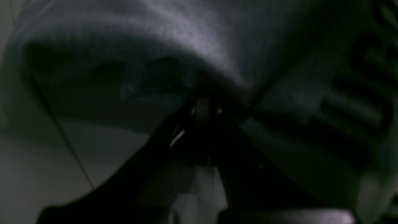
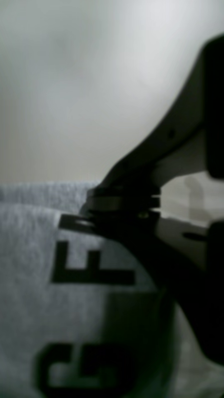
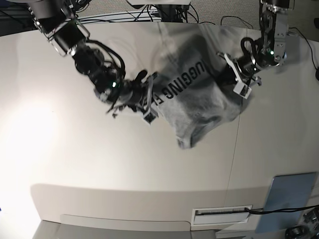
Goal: Fold the T-shirt properly
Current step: 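Press the bundle sides with both grippers to tidy the fold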
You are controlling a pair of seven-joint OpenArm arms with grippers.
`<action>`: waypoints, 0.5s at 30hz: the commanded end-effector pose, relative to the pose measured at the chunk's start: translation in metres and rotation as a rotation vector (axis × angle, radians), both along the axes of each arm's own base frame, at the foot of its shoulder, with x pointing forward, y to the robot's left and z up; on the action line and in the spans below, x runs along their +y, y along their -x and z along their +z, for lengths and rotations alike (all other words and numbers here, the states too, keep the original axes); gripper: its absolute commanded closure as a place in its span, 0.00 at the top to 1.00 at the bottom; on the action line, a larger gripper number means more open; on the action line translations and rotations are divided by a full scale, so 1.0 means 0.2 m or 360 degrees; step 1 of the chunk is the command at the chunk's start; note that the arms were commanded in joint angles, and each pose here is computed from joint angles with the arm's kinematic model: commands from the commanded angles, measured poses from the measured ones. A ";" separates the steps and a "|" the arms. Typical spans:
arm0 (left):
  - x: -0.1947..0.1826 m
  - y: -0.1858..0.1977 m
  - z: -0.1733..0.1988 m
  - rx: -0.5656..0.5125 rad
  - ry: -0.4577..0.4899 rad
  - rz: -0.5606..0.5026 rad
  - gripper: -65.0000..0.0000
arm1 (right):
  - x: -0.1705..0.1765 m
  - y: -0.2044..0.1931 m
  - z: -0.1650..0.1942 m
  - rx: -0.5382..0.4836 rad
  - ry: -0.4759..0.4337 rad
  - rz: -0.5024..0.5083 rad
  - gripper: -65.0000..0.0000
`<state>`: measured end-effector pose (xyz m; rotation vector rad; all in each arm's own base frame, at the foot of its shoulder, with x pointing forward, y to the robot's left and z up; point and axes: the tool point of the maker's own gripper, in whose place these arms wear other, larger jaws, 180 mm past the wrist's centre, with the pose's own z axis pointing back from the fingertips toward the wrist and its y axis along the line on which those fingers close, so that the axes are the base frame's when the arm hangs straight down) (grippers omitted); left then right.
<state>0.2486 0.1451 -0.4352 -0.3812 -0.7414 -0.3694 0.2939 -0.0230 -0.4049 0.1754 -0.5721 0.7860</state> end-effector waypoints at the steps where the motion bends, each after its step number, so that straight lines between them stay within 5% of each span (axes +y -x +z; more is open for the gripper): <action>1: 0.08 0.03 -0.09 0.0121 -0.0191 0.0009 0.00 | 0.02 -0.01 0.05 -0.0061 -0.0029 0.0003 0.00; 8: -0.02 -0.23 -0.04 0.0018 -0.0149 0.0098 0.00 | -0.02 0.18 0.06 -0.0168 0.0050 -0.0114 0.00; 15: 0.03 -0.31 0.11 -0.0073 -0.0093 0.0149 0.00 | -0.33 0.15 0.27 -0.0525 0.0260 -0.0390 0.00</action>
